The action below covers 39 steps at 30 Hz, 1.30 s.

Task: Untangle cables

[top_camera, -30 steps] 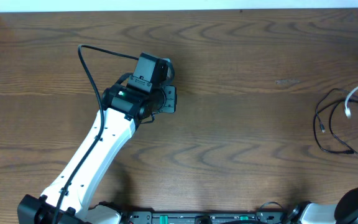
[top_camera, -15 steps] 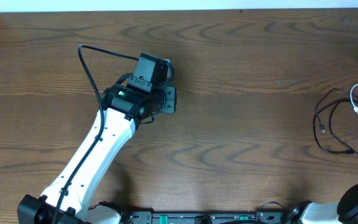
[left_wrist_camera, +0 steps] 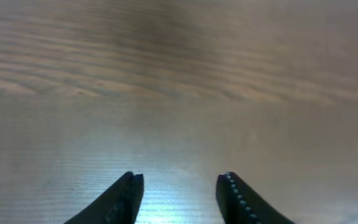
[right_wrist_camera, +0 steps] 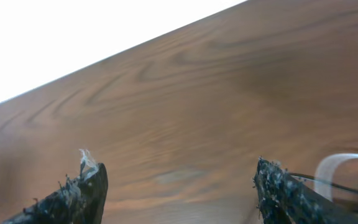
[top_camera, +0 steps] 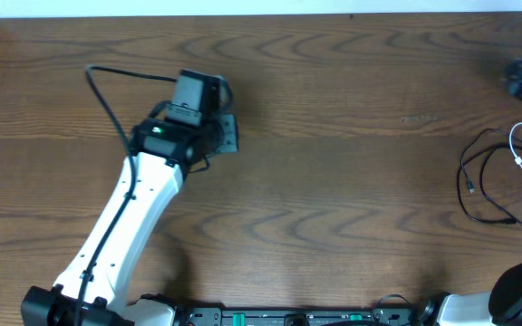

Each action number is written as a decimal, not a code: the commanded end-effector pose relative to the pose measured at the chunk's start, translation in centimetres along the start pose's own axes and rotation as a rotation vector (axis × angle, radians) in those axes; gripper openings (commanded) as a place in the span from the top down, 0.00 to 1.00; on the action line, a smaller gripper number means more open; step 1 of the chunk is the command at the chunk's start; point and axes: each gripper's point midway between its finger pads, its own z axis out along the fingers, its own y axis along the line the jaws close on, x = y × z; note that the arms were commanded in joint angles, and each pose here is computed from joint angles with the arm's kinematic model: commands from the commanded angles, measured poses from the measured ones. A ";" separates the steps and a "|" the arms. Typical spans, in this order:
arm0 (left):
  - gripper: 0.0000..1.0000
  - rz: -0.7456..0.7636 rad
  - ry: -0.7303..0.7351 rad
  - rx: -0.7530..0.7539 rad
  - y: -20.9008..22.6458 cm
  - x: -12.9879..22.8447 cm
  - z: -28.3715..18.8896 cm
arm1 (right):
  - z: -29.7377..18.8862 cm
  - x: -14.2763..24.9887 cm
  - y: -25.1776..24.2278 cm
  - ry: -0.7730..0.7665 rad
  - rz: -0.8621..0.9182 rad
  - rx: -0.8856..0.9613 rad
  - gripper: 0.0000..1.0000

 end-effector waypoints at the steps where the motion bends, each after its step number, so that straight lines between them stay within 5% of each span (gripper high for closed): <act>1: 0.52 -0.104 -0.035 -0.033 1.9 -1.3 -0.1 | 2.6 2.6 4.7 0.095 -0.120 -0.138 0.28; 7: 0.35 -0.164 -0.041 -0.071 4.5 -1.8 -0.1 | 7.1 9.0 9.7 0.305 -0.256 -0.168 0.25; 12: 0.29 -0.189 0.055 -0.131 7.1 0.3 -0.1 | 9.4 14.6 9.2 0.495 -0.339 -0.003 0.01; 17: 0.15 -0.266 0.193 -0.201 10.0 3.5 -0.7 | 8.5 17.2 9.2 0.604 -0.350 0.030 0.01; 23: 0.14 -0.328 0.334 -0.255 11.7 7.0 -2.2 | 5.3 17.9 9.0 0.669 -0.305 0.056 0.01; 31: 0.14 -0.273 0.321 -0.232 11.3 8.6 -3.3 | 1.0 15.8 9.7 0.557 -0.311 0.058 0.01; 39: 0.07 -0.207 0.062 -0.173 10.9 9.3 -5.6 | -2.8 15.0 10.0 0.259 -0.339 0.044 0.01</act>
